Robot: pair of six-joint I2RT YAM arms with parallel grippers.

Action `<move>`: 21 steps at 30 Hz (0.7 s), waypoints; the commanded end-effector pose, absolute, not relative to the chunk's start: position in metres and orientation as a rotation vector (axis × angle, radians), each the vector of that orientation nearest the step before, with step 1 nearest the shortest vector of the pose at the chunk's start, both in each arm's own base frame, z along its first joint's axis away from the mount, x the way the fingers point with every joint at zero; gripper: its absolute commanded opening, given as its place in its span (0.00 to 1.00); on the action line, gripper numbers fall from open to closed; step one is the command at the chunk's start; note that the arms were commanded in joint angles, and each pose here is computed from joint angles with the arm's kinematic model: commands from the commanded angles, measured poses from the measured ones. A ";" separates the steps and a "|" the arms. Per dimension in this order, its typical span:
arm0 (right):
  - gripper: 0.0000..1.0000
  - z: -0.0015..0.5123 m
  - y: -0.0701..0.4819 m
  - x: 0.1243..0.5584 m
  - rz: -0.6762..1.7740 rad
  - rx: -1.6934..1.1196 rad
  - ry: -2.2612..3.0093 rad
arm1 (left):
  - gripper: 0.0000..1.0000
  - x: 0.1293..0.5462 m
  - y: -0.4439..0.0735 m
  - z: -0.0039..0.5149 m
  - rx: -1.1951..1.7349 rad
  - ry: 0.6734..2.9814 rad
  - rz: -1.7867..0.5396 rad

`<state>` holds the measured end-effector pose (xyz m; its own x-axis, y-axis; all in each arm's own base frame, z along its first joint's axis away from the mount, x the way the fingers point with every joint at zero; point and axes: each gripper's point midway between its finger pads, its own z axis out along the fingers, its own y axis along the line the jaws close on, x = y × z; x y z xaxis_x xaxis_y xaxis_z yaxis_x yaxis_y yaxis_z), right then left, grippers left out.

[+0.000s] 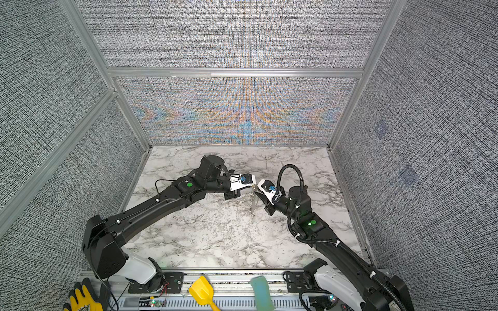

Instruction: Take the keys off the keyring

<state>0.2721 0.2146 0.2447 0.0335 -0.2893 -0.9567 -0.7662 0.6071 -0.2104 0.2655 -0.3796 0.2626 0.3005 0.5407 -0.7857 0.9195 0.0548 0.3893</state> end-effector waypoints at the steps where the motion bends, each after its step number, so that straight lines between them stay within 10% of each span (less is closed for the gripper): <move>1: 0.24 0.242 0.212 0.270 0.441 -0.933 1.545 | 0.00 0.266 -0.383 0.271 1.598 1.335 -0.507; 21: 0.21 0.245 0.216 0.264 0.476 -0.947 1.505 | 0.00 0.265 -0.383 0.280 1.567 1.330 -0.521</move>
<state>0.2642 0.2130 0.2335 0.0271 -0.3124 -0.9496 -0.7821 0.5850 -0.2147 0.2655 -0.3796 0.2655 0.2921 0.5346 -0.7930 0.9213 0.0651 0.3833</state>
